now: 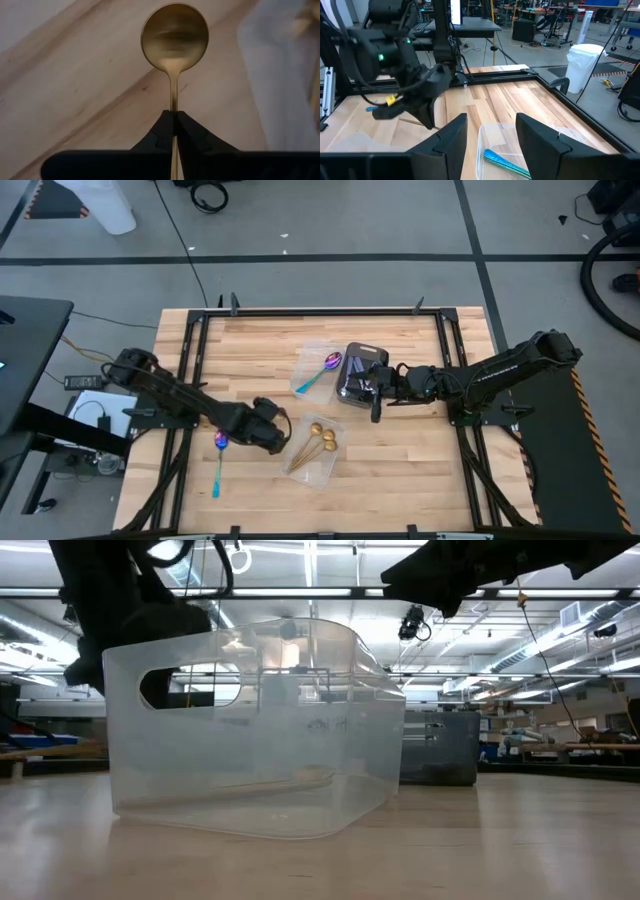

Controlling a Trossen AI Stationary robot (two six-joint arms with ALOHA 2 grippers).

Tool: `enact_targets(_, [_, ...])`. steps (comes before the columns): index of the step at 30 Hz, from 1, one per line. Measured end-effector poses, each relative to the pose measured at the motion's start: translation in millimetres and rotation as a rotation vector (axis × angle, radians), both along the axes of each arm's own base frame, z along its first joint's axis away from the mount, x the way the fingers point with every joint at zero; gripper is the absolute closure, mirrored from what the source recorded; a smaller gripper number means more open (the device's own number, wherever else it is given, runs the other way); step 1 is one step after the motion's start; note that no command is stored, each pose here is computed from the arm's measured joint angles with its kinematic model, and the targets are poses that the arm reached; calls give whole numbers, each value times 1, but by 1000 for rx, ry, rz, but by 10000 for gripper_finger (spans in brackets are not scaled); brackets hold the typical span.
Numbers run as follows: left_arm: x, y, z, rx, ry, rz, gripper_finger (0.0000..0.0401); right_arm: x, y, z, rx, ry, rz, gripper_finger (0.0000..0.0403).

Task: Sort silverware by color (type)
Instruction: Put the gold spoon into the bottom transparent bin

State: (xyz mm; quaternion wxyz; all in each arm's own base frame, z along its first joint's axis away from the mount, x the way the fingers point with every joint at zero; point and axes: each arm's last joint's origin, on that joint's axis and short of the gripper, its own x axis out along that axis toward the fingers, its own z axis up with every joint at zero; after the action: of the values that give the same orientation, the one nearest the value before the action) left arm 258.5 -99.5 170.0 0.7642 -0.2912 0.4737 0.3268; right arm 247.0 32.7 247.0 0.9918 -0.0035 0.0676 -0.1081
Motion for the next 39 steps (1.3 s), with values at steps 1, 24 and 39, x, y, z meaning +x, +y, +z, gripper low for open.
enact_targets(1, [-1, 0, 3, 3, -8, -5, 386, 0, 0, 0, 0, 0, 0, 224])
enact_targets(24, [-6, 10, 35, 9, -128, -71, 386, 0, 0, -1, 14, 3, -2, 224])
enact_targets(39, [-11, 19, 49, -5, -152, -102, 386, 0, 0, -1, 14, 4, -2, 224])
